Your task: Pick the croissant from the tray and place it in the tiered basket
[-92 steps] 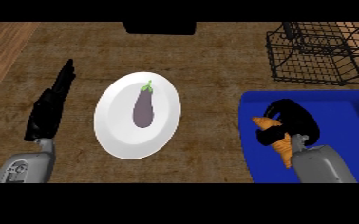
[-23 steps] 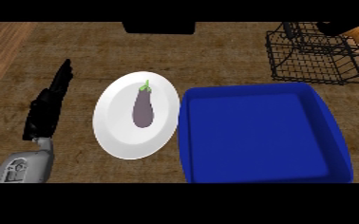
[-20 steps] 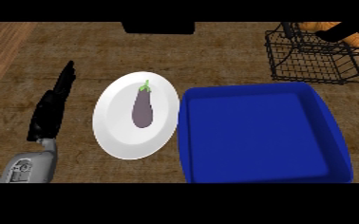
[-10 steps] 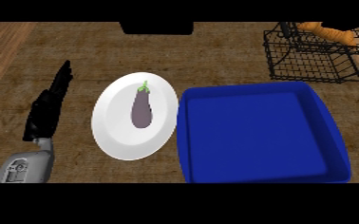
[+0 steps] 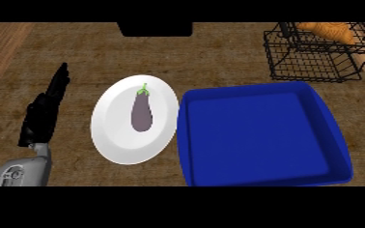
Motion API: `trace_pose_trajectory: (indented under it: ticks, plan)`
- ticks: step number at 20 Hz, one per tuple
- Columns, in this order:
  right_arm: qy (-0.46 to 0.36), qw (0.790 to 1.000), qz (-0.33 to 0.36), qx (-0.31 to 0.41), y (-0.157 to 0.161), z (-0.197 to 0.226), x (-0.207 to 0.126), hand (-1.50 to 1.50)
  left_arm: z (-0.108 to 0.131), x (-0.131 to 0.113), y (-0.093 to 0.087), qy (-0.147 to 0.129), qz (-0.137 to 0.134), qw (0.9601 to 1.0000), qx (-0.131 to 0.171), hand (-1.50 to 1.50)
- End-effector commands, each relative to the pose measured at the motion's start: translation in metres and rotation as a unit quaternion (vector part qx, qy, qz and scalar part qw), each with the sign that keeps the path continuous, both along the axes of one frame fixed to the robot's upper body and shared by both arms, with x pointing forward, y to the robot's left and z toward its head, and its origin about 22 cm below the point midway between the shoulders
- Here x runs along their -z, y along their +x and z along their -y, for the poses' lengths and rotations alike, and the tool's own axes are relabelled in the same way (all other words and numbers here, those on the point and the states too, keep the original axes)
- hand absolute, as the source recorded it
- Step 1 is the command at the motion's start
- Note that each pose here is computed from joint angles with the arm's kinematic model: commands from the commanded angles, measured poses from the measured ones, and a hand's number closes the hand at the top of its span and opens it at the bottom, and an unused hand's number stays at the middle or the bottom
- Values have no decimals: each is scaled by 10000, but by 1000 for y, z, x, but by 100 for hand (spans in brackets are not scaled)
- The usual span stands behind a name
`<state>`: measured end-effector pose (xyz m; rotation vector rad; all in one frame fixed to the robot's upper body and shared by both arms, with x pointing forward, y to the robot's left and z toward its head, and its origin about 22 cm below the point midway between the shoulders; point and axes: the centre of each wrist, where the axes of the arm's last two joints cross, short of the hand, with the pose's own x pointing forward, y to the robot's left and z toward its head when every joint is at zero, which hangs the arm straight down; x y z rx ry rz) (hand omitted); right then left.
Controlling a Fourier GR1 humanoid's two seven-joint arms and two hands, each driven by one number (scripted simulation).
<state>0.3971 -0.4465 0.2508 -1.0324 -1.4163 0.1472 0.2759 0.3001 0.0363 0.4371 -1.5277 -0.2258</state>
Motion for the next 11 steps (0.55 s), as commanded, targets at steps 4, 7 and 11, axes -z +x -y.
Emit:
trace_pose_trajectory:
  ticks: [4, 7, 11]
  plan:
    - [548, 9982, -177, 138, -70, 80, -18, -150, 0, -11, -4, 52, 24, 9999, -116, 0]
    - [574, 9983, -88, -37, -103, 110, 4, -150, 4, 5, -2, -16, -21, 10000, -42, 0]
    - [772, 9966, 264, -132, -140, 141, 8, -150, -3, 5, -4, 66, 60, 10000, -31, 0]
